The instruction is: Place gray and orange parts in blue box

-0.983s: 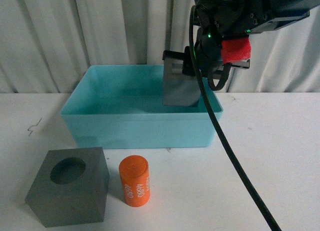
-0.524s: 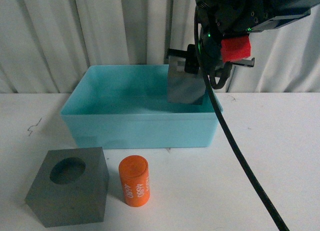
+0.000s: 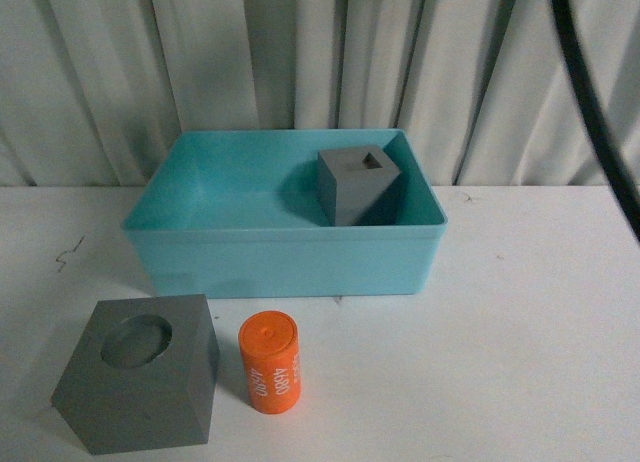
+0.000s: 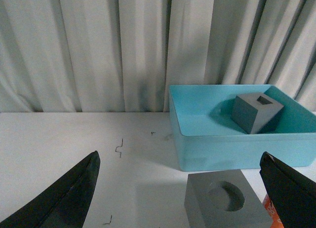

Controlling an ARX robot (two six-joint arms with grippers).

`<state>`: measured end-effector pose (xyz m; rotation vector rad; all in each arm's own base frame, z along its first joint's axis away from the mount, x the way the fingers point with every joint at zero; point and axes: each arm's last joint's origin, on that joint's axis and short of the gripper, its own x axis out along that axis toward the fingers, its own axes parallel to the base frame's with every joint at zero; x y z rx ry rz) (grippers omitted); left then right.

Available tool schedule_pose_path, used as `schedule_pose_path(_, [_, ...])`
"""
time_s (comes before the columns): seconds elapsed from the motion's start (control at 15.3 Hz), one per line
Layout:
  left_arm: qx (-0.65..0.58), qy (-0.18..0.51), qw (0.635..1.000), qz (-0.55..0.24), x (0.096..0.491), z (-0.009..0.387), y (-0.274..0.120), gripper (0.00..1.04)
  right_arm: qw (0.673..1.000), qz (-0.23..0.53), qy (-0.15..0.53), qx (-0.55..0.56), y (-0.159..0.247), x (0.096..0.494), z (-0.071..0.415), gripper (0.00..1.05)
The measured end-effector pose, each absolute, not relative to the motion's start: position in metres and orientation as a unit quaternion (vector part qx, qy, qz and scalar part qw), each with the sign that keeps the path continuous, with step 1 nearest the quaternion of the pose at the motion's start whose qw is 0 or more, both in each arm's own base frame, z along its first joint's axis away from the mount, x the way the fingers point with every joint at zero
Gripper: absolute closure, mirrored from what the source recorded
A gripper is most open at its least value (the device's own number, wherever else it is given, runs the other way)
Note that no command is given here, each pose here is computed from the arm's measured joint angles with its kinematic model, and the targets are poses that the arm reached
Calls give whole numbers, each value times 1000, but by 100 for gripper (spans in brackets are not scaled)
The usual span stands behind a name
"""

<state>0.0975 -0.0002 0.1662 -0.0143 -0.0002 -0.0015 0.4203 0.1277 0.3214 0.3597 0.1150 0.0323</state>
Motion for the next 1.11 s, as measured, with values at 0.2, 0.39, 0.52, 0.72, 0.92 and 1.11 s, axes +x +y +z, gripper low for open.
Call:
schedule_pose_path(0.2, [-7,0,1000,-1,97,166,0,7,987,-25,77,141,87,296,304,6])
schedule_pose_path(0.39, [-7,0,1000,-1,97,166,0,7,978,-31,157,131,72,178,213,13])
schedule_pose_path(0.52, [-7,0,1000,-1,97,166,0,7,997,-8,0,76,45,161,210,42])
schedule_pose_path(0.72, [-7,0,1000,-1,97,166,0,7,1000,-3,5,13,27,147,192,80])
schedule_pose_path(0.92, [-7,0,1000,-1,97,166,0,7,1000,-2,1,4,17,136,185,103])
schedule_pose_path(1.11, [-7,0,1000,-1,97,166,0,7,1000,0,2,3,0,120,169,103])
